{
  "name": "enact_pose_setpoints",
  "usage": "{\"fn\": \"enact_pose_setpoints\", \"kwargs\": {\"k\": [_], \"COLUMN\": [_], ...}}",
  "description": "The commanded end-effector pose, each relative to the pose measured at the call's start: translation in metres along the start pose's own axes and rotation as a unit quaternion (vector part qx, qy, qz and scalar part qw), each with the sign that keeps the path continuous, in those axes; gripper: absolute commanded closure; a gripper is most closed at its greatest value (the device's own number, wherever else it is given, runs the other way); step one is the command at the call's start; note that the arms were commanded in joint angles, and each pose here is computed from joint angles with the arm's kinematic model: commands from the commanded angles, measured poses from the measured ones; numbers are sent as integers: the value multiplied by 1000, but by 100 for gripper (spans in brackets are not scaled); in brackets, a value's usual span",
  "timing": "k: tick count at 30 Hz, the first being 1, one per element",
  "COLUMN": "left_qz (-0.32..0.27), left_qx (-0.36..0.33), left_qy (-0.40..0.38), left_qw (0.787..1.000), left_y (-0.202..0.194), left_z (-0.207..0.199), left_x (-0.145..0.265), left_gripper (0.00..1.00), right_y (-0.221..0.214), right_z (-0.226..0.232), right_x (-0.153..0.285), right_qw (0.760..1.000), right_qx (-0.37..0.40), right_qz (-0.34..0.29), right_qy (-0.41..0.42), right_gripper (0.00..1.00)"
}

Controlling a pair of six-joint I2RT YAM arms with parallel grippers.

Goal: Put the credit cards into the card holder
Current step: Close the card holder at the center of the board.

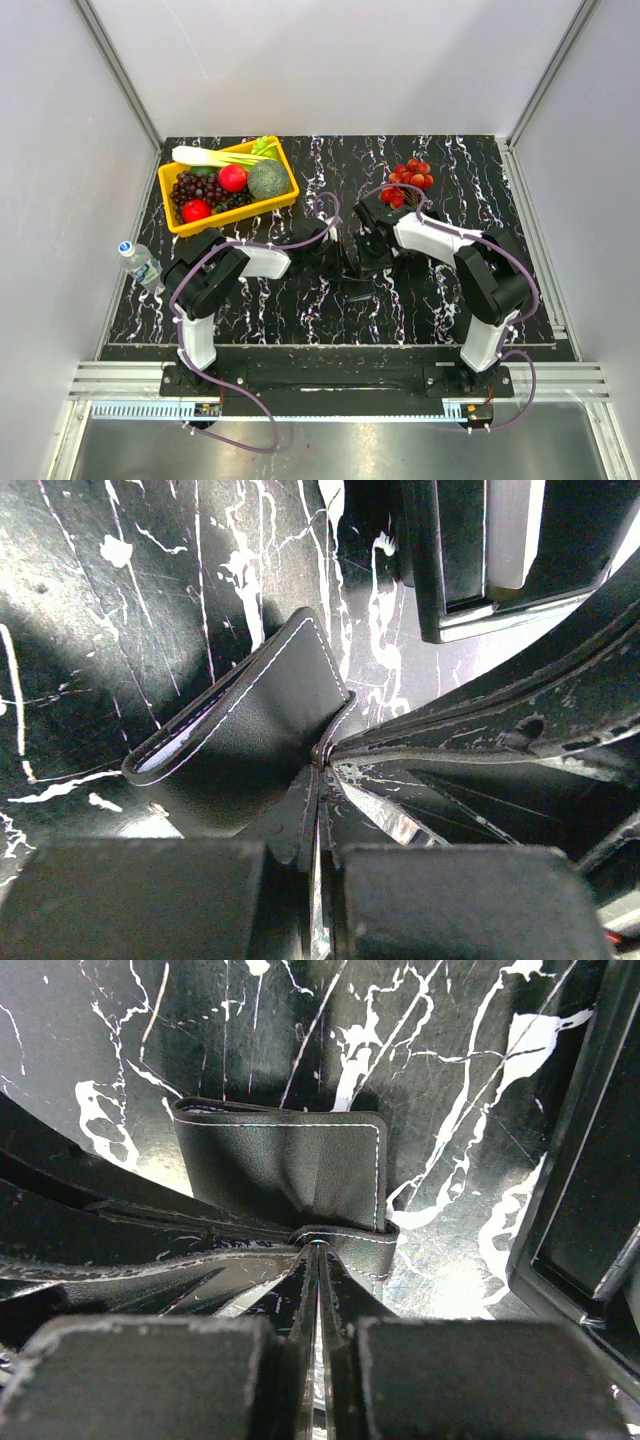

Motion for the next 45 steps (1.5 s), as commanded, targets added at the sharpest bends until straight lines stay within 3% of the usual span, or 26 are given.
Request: {"fn": "enact_pose_setpoints", "kwargs": {"k": [1,31,36,40,41,43,45], "left_qz": [8,14,7,-16,-25,-50,-72], "left_qx": [9,2,-4,-31,-40,-60,-83], "left_qy": [79,167,164,134,127,115,103], "left_qw": [997,986,986,990,991,990,989], "left_y": [-12,-17,-16,-10,-8,-2,4], "left_z": [37,80,77,60,53,39,23], "left_x": [-13,-26,-24,-15,-12,-3,8], "left_gripper": [100,100,100,100,96,77,52], "right_y": [-12,-50,-54,-33,-25,-10,3], "right_z": [-7,-6,-5,3,5,14,21], "right_x": [-41,-109,-113,-90,-78,-55,-27], "right_qw": [997,989,990,996,997,999,997], "right_qx": [28,28,25,31,31,36,33], "right_qz": [34,128,125,67,44,-8,-63], "right_qy": [-62,-63,-55,-53,-52,-31,-18], "right_gripper": [94,94,94,91,89,84,76]}}
Point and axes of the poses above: each gripper's point midway between its finger pads, its own x axis back along the fingers, its own z axis along the line the jaws close on, y = z × x, the point moved 9 cm from there along x, back along the fingers, and after that the axes turned 11 degrees about x, right-handed, at the moved point
